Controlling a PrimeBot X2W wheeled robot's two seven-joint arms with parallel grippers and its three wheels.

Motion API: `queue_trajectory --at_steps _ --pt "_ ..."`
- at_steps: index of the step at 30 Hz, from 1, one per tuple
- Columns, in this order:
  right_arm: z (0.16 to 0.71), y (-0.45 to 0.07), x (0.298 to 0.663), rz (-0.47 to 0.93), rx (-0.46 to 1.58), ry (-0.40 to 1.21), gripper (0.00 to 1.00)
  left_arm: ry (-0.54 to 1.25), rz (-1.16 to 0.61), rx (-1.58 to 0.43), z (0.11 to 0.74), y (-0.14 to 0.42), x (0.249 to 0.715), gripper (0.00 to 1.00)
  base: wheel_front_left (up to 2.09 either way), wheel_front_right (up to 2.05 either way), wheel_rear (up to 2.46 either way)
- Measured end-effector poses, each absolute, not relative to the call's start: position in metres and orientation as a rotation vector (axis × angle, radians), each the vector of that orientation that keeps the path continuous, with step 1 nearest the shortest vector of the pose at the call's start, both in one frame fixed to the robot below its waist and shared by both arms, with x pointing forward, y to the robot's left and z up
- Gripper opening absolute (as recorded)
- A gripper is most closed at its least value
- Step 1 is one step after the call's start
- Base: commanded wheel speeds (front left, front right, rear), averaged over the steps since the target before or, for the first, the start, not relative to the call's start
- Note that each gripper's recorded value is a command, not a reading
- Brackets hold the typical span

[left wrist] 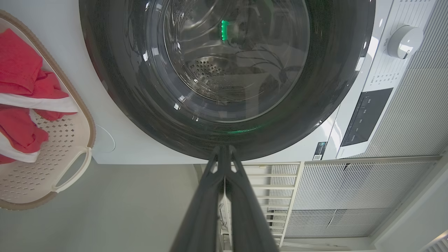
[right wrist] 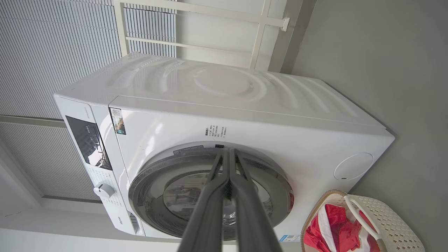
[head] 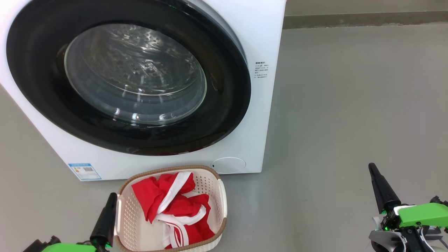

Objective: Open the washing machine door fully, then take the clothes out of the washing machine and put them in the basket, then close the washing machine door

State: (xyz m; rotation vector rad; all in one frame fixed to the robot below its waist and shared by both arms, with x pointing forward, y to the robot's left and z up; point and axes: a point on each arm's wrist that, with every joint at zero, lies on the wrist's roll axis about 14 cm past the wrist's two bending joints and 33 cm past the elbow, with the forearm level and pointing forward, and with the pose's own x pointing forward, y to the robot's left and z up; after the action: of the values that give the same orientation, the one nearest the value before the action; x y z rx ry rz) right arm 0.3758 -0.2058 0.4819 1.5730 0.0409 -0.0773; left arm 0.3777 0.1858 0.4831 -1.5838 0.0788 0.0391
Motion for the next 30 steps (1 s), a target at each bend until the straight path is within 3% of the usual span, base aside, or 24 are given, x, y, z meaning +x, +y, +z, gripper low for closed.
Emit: queue_trajectory --at_steps 30 --pt "0.4819 -0.2059 0.3757 -0.077 1.575 0.041 0.0 0.078 0.04 -1.585 0.4831 0.1867 0.3776 0.0 0.0 0.0 0.0"
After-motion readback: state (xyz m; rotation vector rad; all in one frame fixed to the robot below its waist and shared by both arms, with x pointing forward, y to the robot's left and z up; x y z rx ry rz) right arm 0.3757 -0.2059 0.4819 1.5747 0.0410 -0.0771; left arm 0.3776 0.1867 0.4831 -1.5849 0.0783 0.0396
